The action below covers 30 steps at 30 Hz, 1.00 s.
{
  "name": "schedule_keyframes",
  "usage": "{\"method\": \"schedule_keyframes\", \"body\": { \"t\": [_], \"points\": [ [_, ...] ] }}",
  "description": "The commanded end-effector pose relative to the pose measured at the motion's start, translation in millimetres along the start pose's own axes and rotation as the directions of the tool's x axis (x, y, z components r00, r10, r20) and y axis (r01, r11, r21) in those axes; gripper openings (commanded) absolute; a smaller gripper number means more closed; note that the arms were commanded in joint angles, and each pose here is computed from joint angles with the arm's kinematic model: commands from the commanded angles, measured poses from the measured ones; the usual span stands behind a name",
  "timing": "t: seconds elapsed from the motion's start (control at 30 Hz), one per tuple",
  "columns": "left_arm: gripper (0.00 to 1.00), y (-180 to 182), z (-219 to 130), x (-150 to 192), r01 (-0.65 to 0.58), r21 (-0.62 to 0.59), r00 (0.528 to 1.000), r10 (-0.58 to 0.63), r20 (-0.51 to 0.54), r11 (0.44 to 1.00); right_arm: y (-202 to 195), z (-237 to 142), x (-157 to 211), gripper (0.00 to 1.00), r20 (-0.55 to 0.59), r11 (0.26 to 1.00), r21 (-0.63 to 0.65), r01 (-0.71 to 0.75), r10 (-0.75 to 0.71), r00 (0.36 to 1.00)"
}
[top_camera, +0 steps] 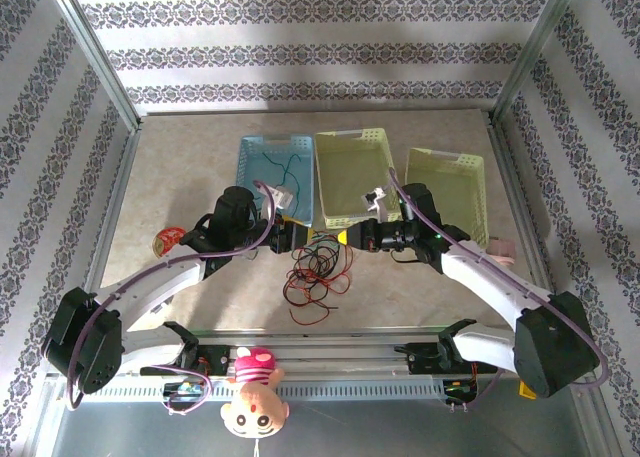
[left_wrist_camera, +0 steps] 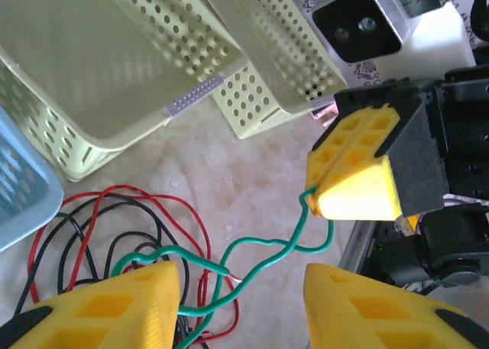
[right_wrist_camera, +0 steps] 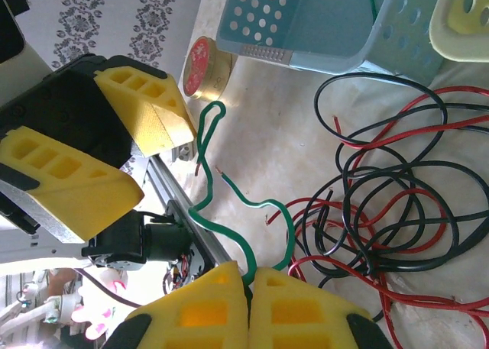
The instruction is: Untangle the cables
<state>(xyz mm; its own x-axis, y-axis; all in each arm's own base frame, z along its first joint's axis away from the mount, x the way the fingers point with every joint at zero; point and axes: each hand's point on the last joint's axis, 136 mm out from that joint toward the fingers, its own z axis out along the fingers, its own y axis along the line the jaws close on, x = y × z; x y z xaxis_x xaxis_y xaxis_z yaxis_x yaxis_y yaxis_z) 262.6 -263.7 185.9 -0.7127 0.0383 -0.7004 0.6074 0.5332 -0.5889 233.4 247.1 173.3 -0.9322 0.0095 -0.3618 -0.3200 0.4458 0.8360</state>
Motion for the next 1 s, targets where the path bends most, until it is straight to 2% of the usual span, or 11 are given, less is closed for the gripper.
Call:
{"method": "schedule_keyframes", "body": {
  "t": [0.0,0.33,0.63,0.77,0.97],
  "points": [
    [0.46,0,0,-3,0.005,0.015,1.000,-0.006,0.027,1.000,17,1,-10,0.00,0.011,0.998,-0.038,0.044,-0.044,0.999],
    [0.46,35,-21,-18,0.086,-0.091,0.984,-0.070,0.164,0.992,13,5,-6,0.00,0.008,0.999,-0.019,0.041,-0.041,0.999],
    [0.45,30,-11,-18,0.083,-0.027,0.988,-0.079,0.134,0.996,16,15,-4,0.00,-0.019,0.998,-0.015,0.053,-0.053,0.998],
    [0.44,35,-4,-9,0.097,-0.033,0.993,-0.095,0.077,0.995,19,16,-7,0.00,-0.016,0.998,-0.016,0.062,-0.063,0.998],
    [0.44,41,-8,0,0.101,-0.064,0.992,-0.096,0.082,0.993,21,16,-12,0.00,-0.006,0.997,-0.015,0.070,-0.070,0.998]
  ]
}}
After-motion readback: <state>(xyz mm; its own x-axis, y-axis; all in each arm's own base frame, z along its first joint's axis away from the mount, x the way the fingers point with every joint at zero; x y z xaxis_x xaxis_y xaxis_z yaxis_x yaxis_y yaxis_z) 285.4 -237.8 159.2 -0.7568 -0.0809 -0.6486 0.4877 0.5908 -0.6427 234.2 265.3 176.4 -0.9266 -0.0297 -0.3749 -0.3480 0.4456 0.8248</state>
